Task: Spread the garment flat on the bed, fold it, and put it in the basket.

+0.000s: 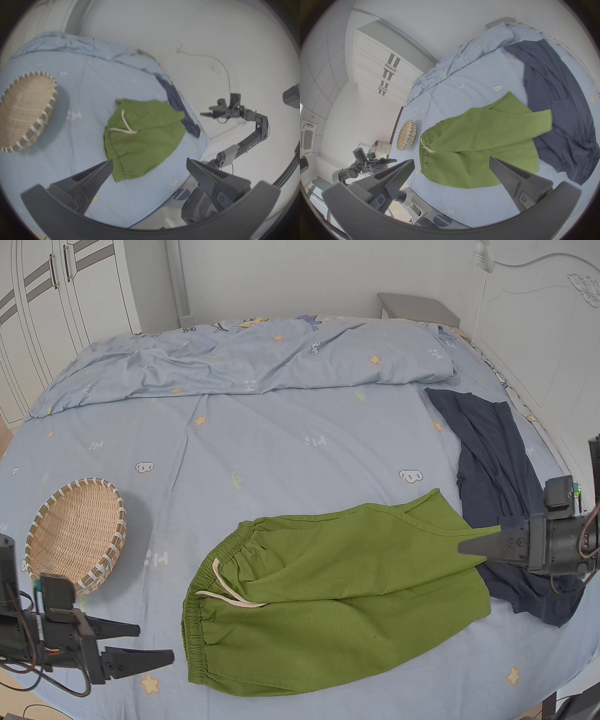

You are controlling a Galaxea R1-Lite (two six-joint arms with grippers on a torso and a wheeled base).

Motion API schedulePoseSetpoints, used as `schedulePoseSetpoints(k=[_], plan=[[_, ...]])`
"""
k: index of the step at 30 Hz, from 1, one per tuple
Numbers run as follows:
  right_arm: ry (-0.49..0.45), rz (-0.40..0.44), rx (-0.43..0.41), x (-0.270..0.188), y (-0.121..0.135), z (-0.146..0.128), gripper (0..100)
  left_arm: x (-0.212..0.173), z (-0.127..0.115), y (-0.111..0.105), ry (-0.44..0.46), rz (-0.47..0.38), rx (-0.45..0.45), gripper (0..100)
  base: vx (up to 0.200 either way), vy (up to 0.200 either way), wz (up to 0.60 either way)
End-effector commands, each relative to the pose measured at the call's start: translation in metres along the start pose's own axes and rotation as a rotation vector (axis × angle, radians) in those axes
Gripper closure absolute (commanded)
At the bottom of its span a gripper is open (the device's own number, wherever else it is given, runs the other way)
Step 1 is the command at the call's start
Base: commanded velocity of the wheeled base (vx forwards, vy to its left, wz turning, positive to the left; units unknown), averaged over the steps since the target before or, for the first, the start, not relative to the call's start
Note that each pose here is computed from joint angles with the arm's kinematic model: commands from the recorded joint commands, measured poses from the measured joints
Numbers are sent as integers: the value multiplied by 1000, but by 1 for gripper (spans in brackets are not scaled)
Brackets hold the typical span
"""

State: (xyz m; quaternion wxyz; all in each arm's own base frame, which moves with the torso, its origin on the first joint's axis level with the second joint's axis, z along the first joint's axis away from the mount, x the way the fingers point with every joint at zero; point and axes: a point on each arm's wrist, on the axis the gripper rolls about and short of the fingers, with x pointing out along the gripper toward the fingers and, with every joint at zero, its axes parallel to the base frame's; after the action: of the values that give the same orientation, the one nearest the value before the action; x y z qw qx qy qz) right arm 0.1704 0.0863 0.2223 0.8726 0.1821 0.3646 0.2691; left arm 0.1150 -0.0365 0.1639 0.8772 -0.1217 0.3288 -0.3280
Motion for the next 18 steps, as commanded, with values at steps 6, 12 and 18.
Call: schedulePoseSetpoints(k=[6,12,18], plan=[[-48,13,-43,-24,-18,-26,0,48,-26,39,301,17,-95,0,0,0,0],[-46,11,-64,-22,-20,-28,0,55,-26,46,326,22,-117,0,0,0,0],[-38,9,-64,-20,-21,-30,0,77,-28,62,405,28,-176,0,0,0,0]])
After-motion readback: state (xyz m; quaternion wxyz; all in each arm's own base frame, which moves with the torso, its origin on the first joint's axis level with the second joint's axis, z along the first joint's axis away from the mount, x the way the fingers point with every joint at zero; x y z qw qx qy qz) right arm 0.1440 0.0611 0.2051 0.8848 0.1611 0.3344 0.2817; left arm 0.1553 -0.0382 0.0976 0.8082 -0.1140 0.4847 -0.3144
